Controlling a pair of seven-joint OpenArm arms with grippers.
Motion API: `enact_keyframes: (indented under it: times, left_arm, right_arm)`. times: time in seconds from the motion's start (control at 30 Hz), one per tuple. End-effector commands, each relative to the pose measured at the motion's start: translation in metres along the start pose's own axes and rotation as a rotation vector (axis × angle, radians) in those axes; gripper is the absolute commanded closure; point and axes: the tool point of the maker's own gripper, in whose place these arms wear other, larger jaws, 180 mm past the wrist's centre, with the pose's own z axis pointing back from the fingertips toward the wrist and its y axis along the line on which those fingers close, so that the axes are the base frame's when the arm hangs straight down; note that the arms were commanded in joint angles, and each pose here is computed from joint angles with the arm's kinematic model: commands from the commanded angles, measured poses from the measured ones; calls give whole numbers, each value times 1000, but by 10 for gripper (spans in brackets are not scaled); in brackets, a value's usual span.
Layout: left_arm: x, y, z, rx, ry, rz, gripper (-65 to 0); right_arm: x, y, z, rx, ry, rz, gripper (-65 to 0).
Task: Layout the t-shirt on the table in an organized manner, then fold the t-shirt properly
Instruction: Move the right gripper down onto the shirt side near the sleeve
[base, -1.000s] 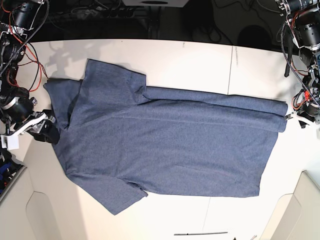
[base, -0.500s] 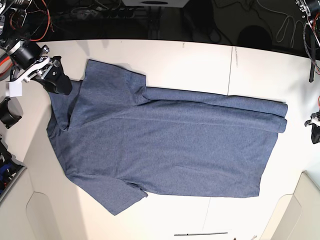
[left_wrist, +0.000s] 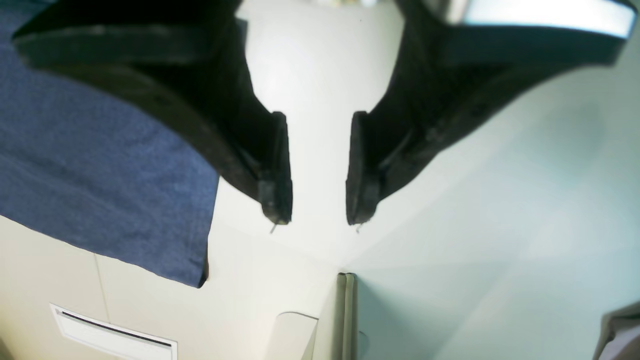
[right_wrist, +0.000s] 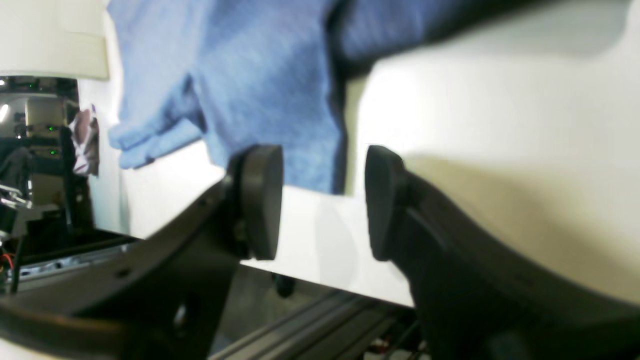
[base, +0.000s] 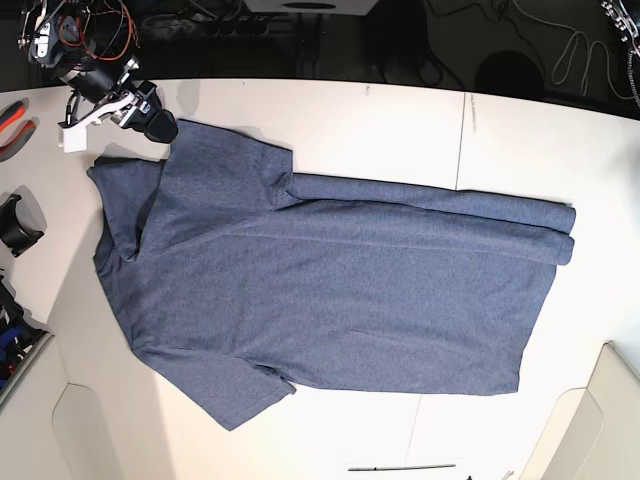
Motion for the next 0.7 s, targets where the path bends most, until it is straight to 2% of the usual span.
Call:
enact_keyframes:
  times: [0.0, 0.23, 0.27, 0.37, 0.47, 0.67]
  left_arm:
    - [28, 3, 1, -6, -66, -21, -219]
    - [29, 3, 1, -7, -67, -20, -219]
    - [29, 3, 1, -7, -68, -19, -219]
    - [29, 3, 1, -7, -67, -20, -219]
    - [28, 3, 1, -6, -66, -20, -219]
    - [27, 3, 1, -8, -61, -16, -219]
  right_arm:
    - [11, 6, -1, 22, -24, 25, -259]
    - [-3, 17, -25, 29, 23, 88, -258]
    - [-6, 20, -27, 38, 37, 93, -234]
    - [-12, 30, -31, 72, 58, 90, 0]
    - [-6, 41, -32, 119, 42, 70, 0]
    - [35, 66, -42, 174, -32, 131, 0]
